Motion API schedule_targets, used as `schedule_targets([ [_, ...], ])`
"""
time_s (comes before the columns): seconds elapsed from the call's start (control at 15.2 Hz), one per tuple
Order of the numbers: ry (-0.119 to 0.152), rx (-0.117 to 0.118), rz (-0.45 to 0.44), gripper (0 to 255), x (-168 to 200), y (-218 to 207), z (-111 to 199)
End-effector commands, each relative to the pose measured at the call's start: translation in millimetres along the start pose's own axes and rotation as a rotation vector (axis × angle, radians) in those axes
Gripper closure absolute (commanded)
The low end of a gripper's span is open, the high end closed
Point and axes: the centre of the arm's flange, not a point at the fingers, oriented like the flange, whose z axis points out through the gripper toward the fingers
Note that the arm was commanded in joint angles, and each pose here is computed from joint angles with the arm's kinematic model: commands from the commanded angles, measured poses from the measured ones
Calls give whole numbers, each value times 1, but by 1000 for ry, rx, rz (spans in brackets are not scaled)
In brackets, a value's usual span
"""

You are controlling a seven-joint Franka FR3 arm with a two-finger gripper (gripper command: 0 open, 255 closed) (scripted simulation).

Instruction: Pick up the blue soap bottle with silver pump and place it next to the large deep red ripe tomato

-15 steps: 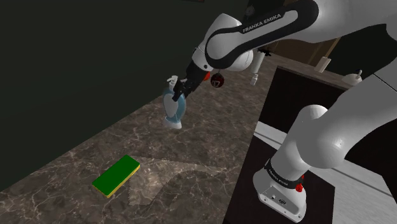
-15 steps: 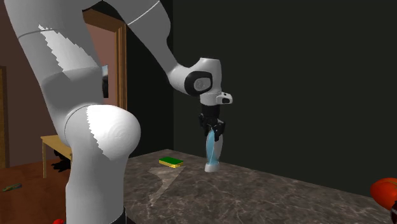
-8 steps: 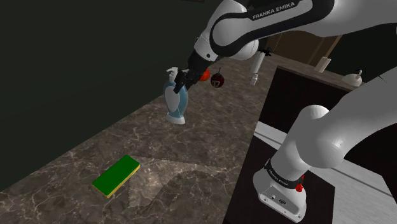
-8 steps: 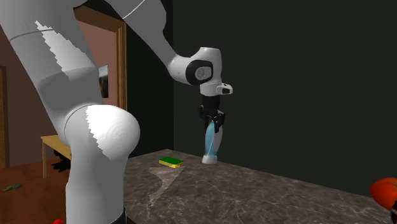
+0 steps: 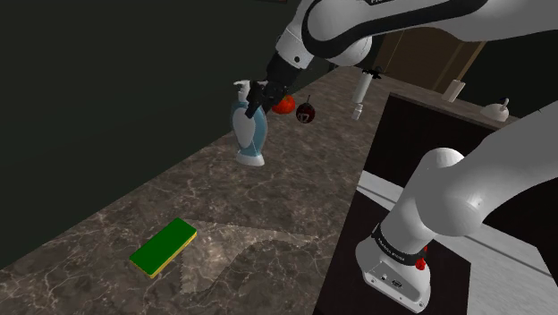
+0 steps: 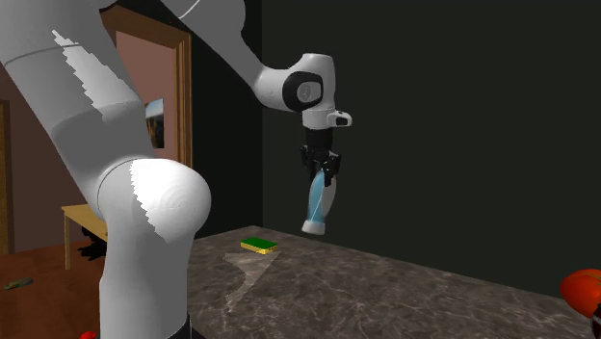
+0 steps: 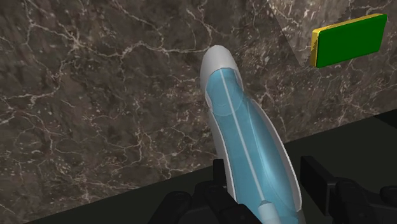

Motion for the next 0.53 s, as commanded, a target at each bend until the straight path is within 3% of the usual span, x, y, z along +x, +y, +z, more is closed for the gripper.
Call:
schedule_targets([
  [0.0,0,0,0,255,3,-3,-10],
  [0.46,0,0,0,255,14,-12,-44],
])
